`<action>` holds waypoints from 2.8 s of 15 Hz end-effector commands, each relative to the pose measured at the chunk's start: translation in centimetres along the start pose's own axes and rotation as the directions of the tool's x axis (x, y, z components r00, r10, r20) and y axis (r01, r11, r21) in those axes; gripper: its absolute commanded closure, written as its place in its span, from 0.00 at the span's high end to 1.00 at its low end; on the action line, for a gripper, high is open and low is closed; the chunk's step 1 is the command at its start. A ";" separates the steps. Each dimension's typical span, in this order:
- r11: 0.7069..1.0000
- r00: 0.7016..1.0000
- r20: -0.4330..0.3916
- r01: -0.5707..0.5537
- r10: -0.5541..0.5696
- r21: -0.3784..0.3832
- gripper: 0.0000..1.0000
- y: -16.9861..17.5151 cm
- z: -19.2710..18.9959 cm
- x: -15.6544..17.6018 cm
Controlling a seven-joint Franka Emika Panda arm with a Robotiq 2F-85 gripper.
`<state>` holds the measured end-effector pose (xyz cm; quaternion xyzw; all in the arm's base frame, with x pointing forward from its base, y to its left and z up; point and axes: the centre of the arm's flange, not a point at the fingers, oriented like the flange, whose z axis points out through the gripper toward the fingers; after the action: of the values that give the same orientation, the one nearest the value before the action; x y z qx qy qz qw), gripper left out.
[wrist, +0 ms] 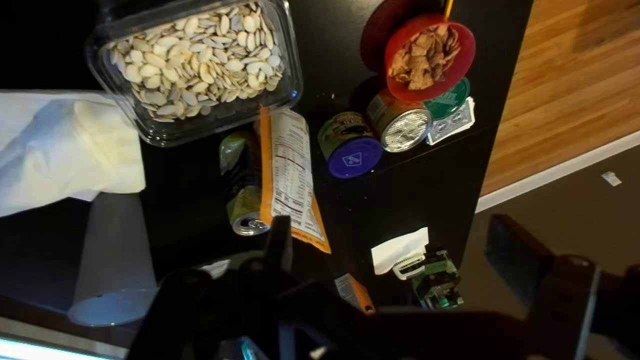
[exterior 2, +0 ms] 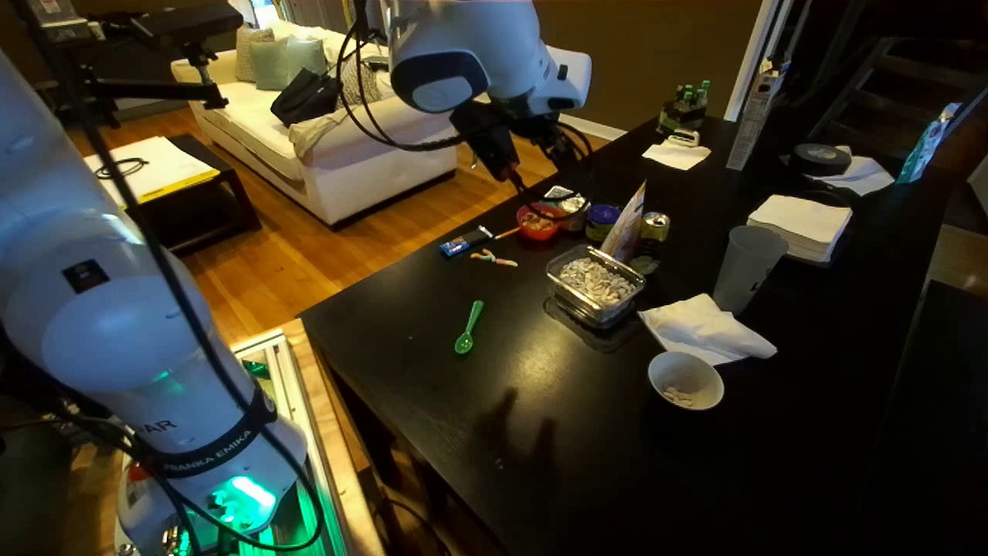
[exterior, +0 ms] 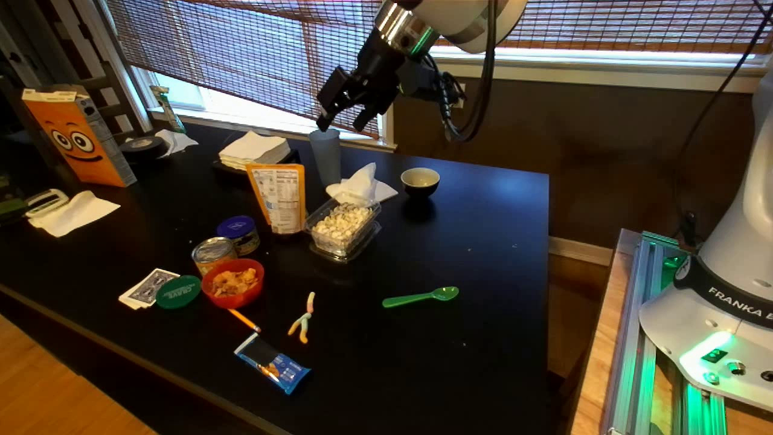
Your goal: Move the white and yellow packet to the right.
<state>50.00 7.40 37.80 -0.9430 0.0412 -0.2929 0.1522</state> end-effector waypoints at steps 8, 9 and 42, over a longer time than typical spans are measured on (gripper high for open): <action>0.999 1.000 0.002 0.007 -0.007 0.033 1.00 -0.5 0.9 0.9; 0.999 0.999 -0.015 0.032 -0.032 0.026 1.00 -0.4 1.6 1.6; 0.897 0.902 0.055 0.416 -0.427 0.150 0.01 6.3 21.7 11.7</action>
<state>71.41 4.71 24.10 -0.9350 -0.1785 -0.2647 0.1543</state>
